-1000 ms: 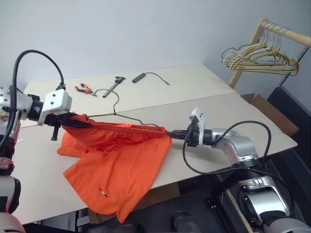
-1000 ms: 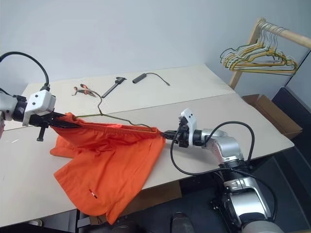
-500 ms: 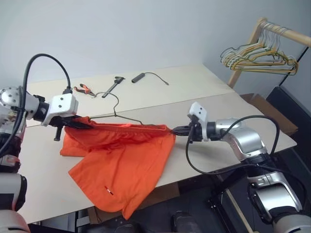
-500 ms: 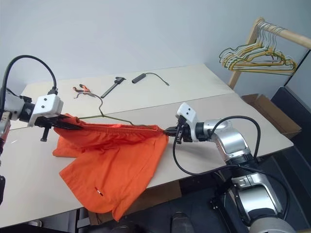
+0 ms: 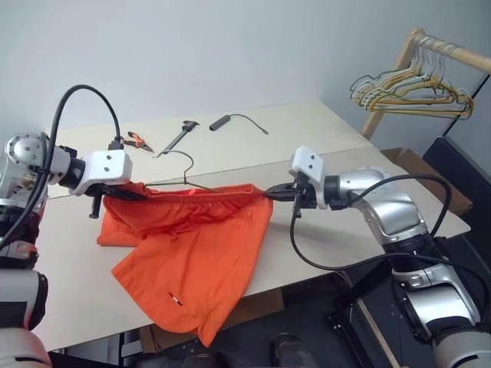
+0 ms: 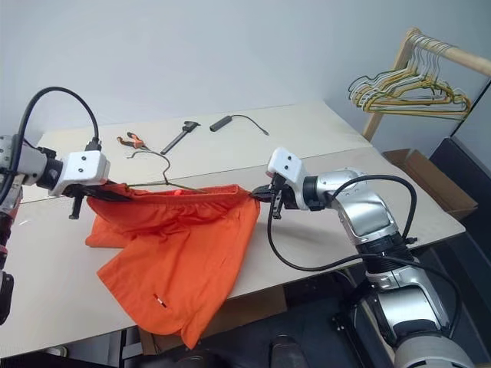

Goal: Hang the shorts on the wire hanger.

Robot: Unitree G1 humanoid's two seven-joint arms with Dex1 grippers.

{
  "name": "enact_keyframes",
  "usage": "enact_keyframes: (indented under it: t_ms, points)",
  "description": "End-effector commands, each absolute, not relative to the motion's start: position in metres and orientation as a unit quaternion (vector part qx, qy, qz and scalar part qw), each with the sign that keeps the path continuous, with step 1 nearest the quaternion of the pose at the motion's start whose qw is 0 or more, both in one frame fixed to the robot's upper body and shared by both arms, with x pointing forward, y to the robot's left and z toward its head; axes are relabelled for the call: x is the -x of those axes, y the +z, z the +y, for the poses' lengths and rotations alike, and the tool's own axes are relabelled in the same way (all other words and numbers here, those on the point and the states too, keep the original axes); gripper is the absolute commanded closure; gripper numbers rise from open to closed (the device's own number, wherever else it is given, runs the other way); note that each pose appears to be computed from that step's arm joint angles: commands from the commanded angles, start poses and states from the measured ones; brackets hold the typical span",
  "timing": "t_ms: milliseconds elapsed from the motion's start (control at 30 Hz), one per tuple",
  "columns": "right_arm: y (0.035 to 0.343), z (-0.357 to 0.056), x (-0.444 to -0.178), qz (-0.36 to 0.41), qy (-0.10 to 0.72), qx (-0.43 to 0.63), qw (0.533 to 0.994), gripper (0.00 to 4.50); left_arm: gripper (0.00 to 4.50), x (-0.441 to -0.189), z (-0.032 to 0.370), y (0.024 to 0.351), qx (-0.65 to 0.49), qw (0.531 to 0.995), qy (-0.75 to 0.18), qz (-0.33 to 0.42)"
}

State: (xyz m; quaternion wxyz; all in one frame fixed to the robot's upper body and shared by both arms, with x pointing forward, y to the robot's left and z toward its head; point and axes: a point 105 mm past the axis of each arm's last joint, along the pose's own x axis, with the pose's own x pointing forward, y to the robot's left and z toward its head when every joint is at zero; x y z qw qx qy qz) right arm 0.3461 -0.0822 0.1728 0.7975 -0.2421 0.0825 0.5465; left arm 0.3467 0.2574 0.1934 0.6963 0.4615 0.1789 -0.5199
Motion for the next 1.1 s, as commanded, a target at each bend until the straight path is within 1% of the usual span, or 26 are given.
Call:
enact_keyframes:
  t_ms: [33, 133, 200, 267, 400, 500, 600, 633, 767, 833, 900, 1100]
  points:
    - [0.203, -0.075, -0.341, 0.034, 0.544, 0.289, 0.787, 4.46, 4.5, -0.35, 0.248, 0.218, -0.467, 0.709, -0.513, 0.127]
    - [0.209, -0.062, -0.335, 0.013, 0.553, 0.32, 0.769, 4.46, 4.5, -0.348, 0.236, 0.226, -0.451, 0.71, -0.531, 0.097]
    - [0.209, -0.059, -0.338, 0.001, 0.542, 0.338, 0.769, 4.46, 4.5, -0.347, 0.233, 0.23, -0.443, 0.711, -0.538, 0.088]
    - [0.211, -0.056, -0.342, -0.017, 0.532, 0.35, 0.771, 4.46, 4.5, -0.346, 0.233, 0.228, -0.447, 0.707, -0.54, 0.091]
    - [0.214, -0.055, -0.341, -0.04, 0.536, 0.357, 0.764, 4.46, 4.5, -0.349, 0.234, 0.226, -0.444, 0.715, -0.531, 0.095]
    - [0.214, -0.053, -0.334, -0.055, 0.552, 0.359, 0.75, 3.82, 4.5, -0.349, 0.235, 0.225, -0.442, 0.719, -0.529, 0.091]
    - [0.212, -0.052, -0.332, -0.056, 0.559, 0.35, 0.75, 2.79, 4.5, -0.35, 0.234, 0.225, -0.439, 0.723, -0.527, 0.086]
    - [0.209, -0.052, -0.332, -0.053, 0.562, 0.347, 0.749, 2.51, 4.5, -0.351, 0.234, 0.226, -0.437, 0.725, -0.526, 0.081]
    - [0.195, -0.052, -0.334, -0.028, 0.572, 0.326, 0.752, 2.51, 4.5, -0.35, 0.23, 0.231, -0.426, 0.729, -0.531, 0.064]
    - [0.19, -0.054, -0.343, -0.017, 0.557, 0.315, 0.768, 2.51, 4.5, -0.349, 0.229, 0.233, -0.421, 0.73, -0.534, 0.061]
    - [0.188, -0.057, -0.351, -0.004, 0.543, 0.306, 0.782, 2.51, 4.5, -0.348, 0.23, 0.234, -0.424, 0.728, -0.536, 0.059]
    - [0.189, -0.058, -0.356, -0.01, 0.531, 0.288, 0.797, 2.51, 4.5, -0.345, 0.23, 0.233, -0.42, 0.726, -0.54, 0.06]
